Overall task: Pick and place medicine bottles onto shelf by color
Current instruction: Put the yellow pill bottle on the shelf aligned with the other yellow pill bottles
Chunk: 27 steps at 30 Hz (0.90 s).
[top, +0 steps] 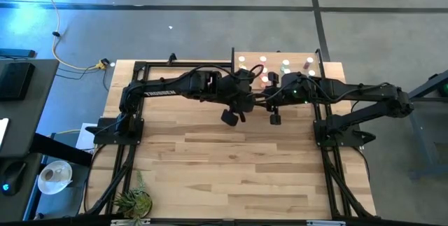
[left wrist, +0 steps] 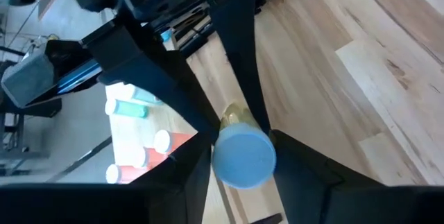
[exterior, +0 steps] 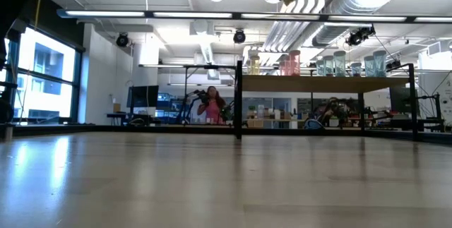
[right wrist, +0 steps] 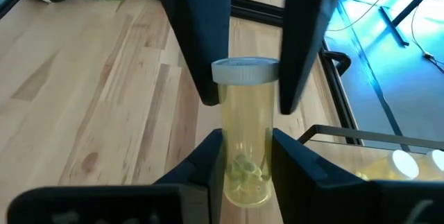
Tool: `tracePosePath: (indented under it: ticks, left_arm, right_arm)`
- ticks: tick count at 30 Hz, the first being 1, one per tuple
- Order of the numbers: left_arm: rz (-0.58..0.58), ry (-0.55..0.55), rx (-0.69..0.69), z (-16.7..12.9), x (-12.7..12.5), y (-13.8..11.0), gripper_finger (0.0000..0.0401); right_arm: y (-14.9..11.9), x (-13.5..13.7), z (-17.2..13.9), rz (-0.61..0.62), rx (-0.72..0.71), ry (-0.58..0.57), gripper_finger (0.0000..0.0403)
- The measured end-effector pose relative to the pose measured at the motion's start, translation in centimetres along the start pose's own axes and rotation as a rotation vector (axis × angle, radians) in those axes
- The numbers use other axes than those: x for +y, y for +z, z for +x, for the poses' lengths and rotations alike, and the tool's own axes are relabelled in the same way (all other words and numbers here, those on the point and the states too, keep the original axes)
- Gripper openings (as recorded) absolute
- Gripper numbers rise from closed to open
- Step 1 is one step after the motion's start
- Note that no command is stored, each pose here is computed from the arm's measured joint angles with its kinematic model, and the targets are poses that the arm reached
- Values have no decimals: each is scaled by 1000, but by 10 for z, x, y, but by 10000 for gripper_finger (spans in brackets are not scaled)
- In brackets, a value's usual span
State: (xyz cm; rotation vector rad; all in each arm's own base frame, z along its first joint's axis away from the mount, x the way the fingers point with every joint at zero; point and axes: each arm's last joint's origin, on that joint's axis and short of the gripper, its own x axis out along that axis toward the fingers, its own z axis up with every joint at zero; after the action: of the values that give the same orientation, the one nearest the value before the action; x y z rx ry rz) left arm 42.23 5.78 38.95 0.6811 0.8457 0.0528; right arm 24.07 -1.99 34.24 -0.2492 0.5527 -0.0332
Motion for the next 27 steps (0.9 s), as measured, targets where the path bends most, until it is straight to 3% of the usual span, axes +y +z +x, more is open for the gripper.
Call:
tracePosePath:
  ticks: [9,14,27]
  left_arm:
    - [-13,55,39,-2,-4,3,203]
    - [-31,84,56,-5,-7,6,213]
    - [-253,-154,-36,-37,16,-23,209]
  right_arm:
    - [0,0,0,6,8,-20,83]
    - [0,0,0,6,8,-22,83]
    - [-1,-3,-3,80,24,-95,83]
